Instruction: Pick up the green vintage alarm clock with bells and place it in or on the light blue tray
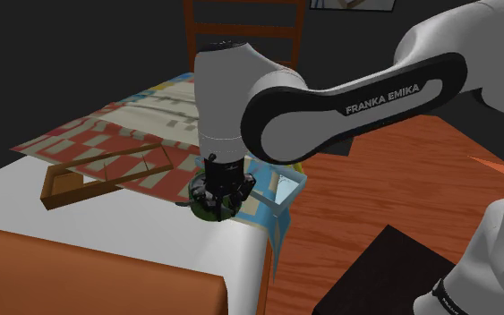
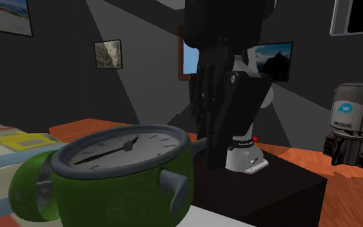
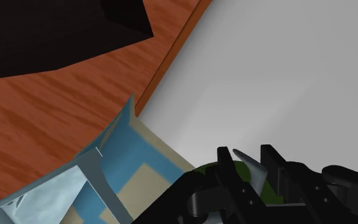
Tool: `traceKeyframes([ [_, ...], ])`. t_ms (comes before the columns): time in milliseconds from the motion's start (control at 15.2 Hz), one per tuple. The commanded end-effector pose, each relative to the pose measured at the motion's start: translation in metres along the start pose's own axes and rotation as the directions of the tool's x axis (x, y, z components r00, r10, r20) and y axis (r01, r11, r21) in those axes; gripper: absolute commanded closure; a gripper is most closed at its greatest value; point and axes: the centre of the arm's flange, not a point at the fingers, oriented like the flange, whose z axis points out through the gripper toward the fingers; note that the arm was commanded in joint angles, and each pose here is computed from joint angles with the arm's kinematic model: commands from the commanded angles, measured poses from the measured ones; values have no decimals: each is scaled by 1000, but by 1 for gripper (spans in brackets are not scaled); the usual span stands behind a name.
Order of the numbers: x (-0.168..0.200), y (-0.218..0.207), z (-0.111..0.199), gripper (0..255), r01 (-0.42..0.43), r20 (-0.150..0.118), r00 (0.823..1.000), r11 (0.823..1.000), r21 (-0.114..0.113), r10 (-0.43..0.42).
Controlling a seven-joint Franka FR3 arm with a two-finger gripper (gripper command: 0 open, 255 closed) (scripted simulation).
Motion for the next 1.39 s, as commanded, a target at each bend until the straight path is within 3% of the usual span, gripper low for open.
traceKeyframes([
  [0, 1, -1, -11, 255, 0, -1, 1000, 1000, 1, 0],
  [396, 2, 0, -42, 255, 0, -1, 1000, 1000, 1, 0],
  [1320, 123, 139, -49, 255, 0, -1, 1000, 1000, 1, 0],
])
